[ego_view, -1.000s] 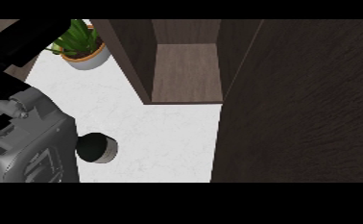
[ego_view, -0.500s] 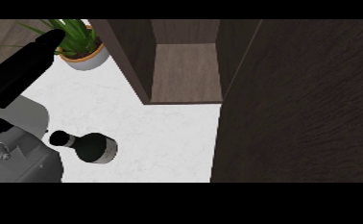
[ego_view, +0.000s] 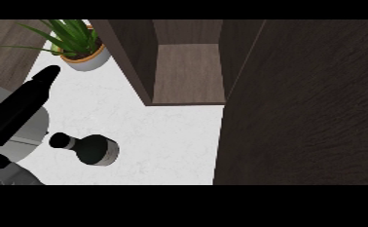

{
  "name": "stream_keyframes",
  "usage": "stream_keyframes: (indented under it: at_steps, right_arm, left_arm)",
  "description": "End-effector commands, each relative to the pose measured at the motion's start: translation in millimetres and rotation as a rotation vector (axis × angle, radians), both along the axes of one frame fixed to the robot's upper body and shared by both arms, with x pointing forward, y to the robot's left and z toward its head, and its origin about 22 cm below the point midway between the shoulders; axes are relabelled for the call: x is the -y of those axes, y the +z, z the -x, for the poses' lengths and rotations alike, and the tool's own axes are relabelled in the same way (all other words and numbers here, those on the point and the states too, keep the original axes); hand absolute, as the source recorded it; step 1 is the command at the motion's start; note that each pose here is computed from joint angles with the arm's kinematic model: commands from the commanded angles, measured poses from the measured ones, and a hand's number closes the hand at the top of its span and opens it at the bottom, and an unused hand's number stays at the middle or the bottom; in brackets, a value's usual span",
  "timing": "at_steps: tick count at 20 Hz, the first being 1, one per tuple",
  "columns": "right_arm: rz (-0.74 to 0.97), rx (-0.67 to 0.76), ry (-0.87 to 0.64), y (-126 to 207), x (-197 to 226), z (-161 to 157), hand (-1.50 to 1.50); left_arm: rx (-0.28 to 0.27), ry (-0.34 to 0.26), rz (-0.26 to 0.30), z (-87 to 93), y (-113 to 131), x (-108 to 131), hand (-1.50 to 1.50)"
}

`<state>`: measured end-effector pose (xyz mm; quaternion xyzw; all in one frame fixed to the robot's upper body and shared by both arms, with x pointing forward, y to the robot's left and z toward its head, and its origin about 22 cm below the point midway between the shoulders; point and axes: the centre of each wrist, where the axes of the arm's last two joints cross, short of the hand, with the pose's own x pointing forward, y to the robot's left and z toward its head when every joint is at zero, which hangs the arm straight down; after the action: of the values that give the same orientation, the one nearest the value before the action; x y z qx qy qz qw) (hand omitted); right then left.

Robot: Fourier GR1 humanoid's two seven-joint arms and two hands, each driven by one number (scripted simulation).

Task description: Pick up the wine, place it into the cabinet and close the cabinet

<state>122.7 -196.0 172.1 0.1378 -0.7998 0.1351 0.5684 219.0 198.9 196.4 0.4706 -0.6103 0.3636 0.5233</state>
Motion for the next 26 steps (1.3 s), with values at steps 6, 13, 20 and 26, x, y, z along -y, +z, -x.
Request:
stream_keyframes:
  at_steps: [6, 13, 20, 26]
  right_arm:
    - [-0.042, 0.055, 0.017, 33.5, 11.8, 40.1, -1.5]
    - [-0.043, 0.093, 0.012, 39.2, 10.7, 43.0, -1.5]
    - [-0.028, 0.049, 0.017, 35.8, 9.3, 41.7, -1.5]
    - [-0.023, 0.067, 0.014, 37.0, 13.3, 42.2, -1.5]
  left_arm:
    - [-0.034, -0.016, 0.235, 19.6, -42.9, -9.4, -1.5]
    - [-0.064, 0.012, 0.239, 26.8, -84.2, -14.7, -1.5]
    - [-0.097, 0.037, 0.292, 35.2, -125.6, -14.9, -1.5]
    - [-0.112, 0.03, 0.321, 24.3, -142.5, -22.1, -1.5]
